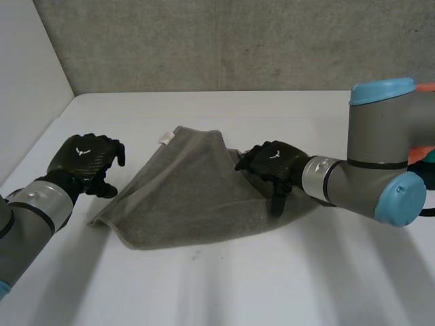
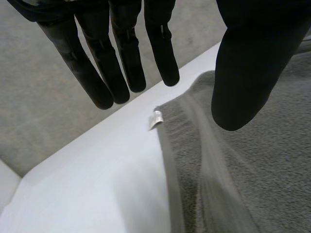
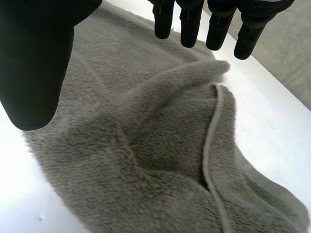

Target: Fold the laundry.

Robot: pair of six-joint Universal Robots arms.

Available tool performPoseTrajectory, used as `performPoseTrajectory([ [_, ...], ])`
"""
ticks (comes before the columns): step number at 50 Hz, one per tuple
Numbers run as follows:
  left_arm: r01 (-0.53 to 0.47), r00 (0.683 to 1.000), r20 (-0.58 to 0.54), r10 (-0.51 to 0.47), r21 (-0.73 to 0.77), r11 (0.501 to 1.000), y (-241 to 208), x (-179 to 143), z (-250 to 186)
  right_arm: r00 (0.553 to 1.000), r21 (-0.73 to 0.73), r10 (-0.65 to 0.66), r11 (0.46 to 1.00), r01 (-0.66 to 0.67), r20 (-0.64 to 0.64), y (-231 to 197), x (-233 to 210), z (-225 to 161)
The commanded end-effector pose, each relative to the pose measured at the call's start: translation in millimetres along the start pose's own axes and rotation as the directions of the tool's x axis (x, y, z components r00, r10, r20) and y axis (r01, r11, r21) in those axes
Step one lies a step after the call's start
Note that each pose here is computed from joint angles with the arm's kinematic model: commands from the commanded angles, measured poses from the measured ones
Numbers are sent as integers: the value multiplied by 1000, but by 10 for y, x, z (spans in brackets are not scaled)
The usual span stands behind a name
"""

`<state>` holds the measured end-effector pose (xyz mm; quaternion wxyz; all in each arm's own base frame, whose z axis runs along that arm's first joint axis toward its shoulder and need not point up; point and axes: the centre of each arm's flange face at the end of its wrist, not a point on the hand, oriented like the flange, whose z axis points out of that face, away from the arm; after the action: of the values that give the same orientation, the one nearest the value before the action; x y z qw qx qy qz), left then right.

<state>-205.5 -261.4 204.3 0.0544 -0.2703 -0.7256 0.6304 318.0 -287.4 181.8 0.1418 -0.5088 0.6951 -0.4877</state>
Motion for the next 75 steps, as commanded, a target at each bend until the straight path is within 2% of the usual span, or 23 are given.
performPoseTrajectory([
  [1, -37, 995, -95, 33, -35, 999, 57, -11, -13, 1000, -12, -10, 1000, 10, 16, 27, -63, -39],
  [8, -192, 969, -180, 170, -112, 975, 338, -53, 30, 1000, -24, 0, 1000, 0, 25, 143, -79, -75],
  [11, -268, 950, -205, 236, -147, 952, 513, -130, 76, 999, -26, 9, 1000, -8, 31, 212, -106, -83],
  [15, -379, 909, -244, 338, -148, 913, 684, -194, 142, 1000, -21, 4, 1000, -4, 26, 310, -140, -82],
  [19, -410, 891, -267, 367, -127, 903, 749, -187, 211, 1000, -11, -1, 1000, 1, 13, 375, -149, -71],
  [33, -393, 895, -253, 367, -59, 918, 746, -99, 429, 999, 32, -6, 999, 7, -47, 478, -125, 28],
  [42, -347, 915, -234, 329, -37, 937, 596, -50, 451, 994, 25, -15, 1000, 18, -104, 525, -50, 81],
  [45, -289, 937, -199, 285, 11, 957, 303, -60, 346, 994, 22, -1, 1000, 3, -112, 481, 0, 19],
  [47, -214, 961, -168, 221, 57, 975, 10, -89, 215, 989, 39, -8, 999, 14, -145, 351, 107, -85],
  [51, -90, 986, -122, 111, 167, 982, -546, -148, -87, 976, 108, -23, 993, 47, -217, -89, 325, -435],
  [56, 7, 996, -89, 28, 366, 931, -1255, -184, -602, 936, 236, -51, 961, 141, -348, -756, 687, -1014],
  [59, 35, 995, -98, 11, 451, 892, -1517, -138, -840, 924, 283, -54, 944, 171, -379, -971, 852, -1145],
  [61, 46, 994, -109, 6, 468, 882, -1582, -104, -895, 926, 299, -60, 937, 182, -373, -1056, 879, -1174],
  [66, 48, 994, -113, 4, 451, 891, -1629, -20, -909, 923, 313, -112, 920, 236, -369, -1154, 981, -1001],
  [69, 50, 994, -113, -6, 396, 917, -1533, 32, -782, 921, 308, -180, 905, 292, -344, -1145, 917, -744],
  [75, 18, 989, -149, 21, 254, 967, -1181, 269, -455, 912, 241, -315, 894, 378, -262, -775, 643, -26],
])
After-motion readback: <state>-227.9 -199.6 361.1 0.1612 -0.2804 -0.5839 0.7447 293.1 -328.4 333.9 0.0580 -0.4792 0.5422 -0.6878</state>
